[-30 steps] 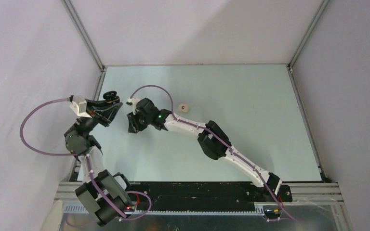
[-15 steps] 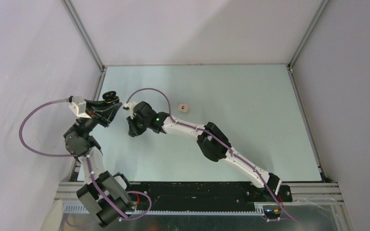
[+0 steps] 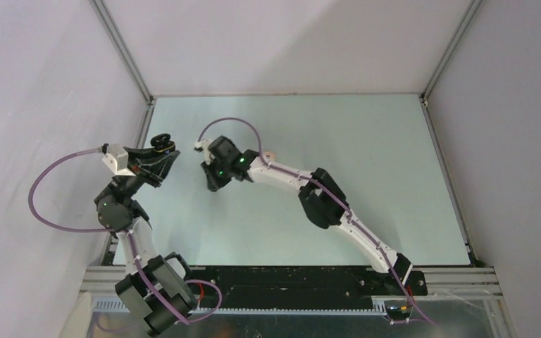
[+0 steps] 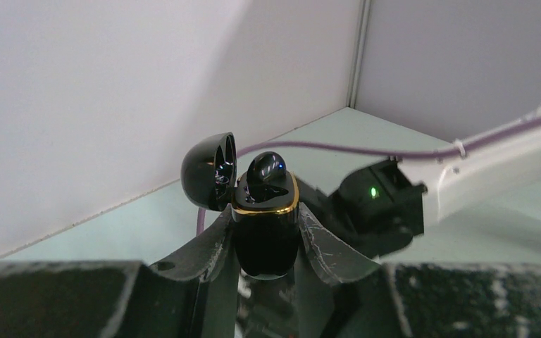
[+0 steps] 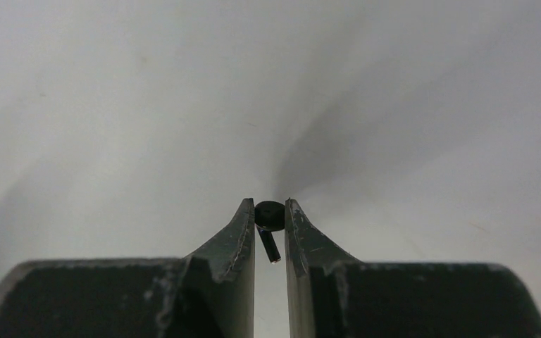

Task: Insert the wireless bluetooth earbuds into the charging case
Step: Pick up the earbud from the center of the board, then place the earbud at the center of the board.

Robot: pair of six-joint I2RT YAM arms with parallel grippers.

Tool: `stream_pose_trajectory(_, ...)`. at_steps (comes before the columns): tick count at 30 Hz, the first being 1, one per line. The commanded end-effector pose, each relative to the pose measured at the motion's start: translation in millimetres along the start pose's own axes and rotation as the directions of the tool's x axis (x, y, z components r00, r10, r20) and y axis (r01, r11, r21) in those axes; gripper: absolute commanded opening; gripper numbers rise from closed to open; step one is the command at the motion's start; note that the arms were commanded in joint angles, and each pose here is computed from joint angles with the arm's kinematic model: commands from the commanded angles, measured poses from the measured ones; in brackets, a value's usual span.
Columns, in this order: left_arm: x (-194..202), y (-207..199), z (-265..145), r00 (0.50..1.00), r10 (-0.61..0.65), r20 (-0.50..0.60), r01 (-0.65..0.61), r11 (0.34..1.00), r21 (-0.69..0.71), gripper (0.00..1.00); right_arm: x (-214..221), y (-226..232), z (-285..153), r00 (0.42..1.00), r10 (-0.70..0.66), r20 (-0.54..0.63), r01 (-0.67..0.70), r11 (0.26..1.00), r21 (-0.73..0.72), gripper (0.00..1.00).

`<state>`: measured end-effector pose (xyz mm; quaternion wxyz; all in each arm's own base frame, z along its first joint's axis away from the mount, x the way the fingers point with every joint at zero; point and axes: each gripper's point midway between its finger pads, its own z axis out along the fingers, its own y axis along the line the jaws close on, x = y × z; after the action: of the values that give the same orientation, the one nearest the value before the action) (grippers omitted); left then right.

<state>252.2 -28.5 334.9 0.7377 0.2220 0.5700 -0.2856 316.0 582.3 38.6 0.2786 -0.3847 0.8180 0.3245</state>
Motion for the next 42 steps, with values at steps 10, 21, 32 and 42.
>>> stream_pose_trajectory(10,17,-24,34,0.998,0.059,0.008,-0.060,0.989,0.135,0.08,-47,-176,-237,0.984,0.078,0.162,-0.122,0.950,0.288,0.13)
stream_pose_trajectory(21,89,-60,94,0.961,0.141,-0.239,-0.030,0.909,0.416,0.10,42,-283,-330,0.893,0.299,0.336,-0.434,0.770,0.468,0.13)
stream_pose_trajectory(32,108,-153,109,0.970,0.120,-0.212,0.066,0.709,0.702,0.10,94,-317,-307,0.814,0.489,0.315,-0.581,0.669,0.464,0.17)
stream_pose_trajectory(42,117,-184,102,0.970,0.099,-0.222,0.109,0.639,0.762,0.09,124,-324,-296,0.806,0.534,0.255,-0.582,0.636,0.508,0.24)
